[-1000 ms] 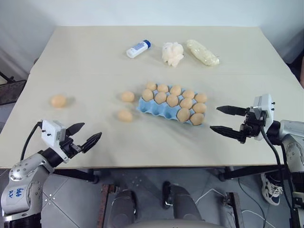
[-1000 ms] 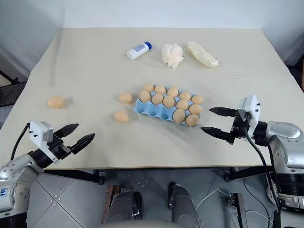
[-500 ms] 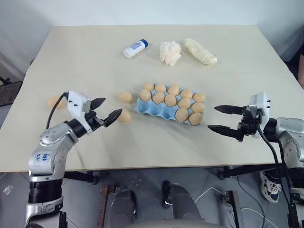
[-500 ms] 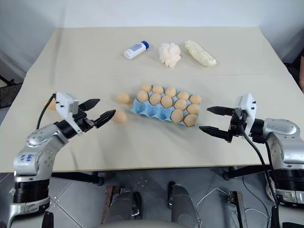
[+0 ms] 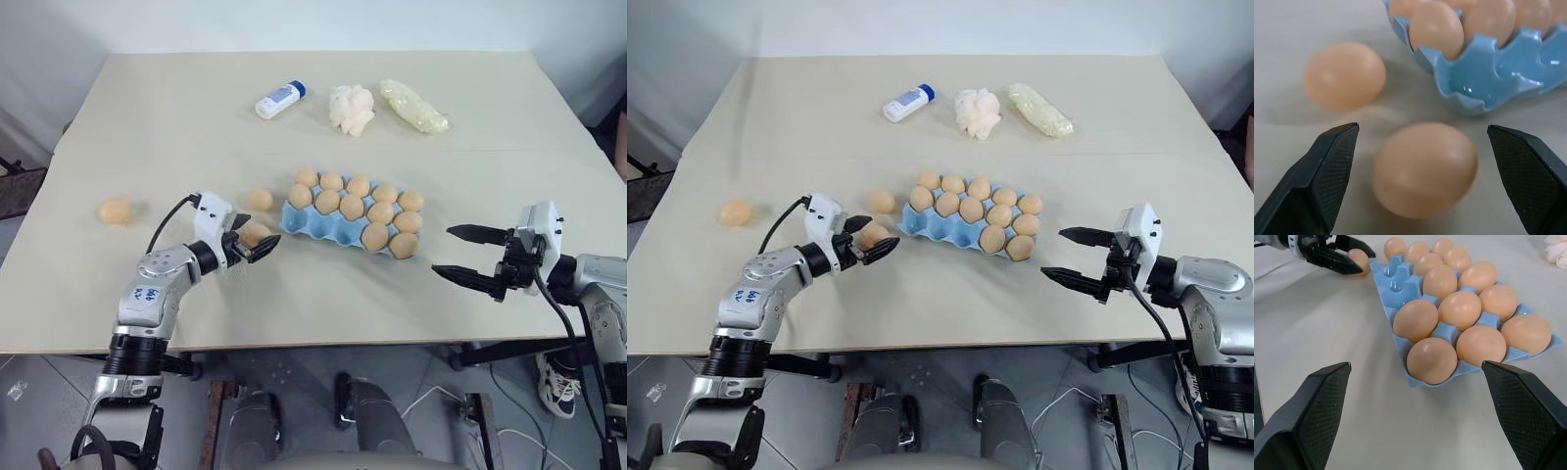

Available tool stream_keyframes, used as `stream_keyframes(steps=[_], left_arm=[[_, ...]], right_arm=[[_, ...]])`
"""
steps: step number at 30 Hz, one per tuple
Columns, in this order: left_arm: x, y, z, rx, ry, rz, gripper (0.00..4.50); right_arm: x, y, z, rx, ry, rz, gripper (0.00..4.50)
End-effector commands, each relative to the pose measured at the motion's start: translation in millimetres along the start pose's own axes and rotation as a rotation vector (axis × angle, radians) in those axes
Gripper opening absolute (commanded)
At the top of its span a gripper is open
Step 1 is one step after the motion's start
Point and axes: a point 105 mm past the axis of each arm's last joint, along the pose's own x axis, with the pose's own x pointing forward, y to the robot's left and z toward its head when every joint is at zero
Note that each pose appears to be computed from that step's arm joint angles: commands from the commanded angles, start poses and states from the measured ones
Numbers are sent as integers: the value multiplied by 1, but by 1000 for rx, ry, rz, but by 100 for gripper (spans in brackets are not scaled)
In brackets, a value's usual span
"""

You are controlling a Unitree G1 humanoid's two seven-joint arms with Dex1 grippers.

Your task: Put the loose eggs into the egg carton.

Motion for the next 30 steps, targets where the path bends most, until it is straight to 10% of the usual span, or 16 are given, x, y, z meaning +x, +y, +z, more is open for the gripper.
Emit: stream_keyframes(steps=[1, 8, 23, 30], left_arm=[[4, 2, 8, 44, -14, 5, 409], [5, 8, 13, 50, -36, 17, 232], [7, -40, 105, 175, -263, -307, 217], [47, -77, 105, 190, -259, -483, 217]], right_arm=[[-9, -2, 15, -50, -23, -25, 450], [-9, -3, 13, -48, -19, -30, 450], [-9, -3, 12, -47, -32, -50, 450], [-10, 2, 15, -57, -68, -60, 450]])
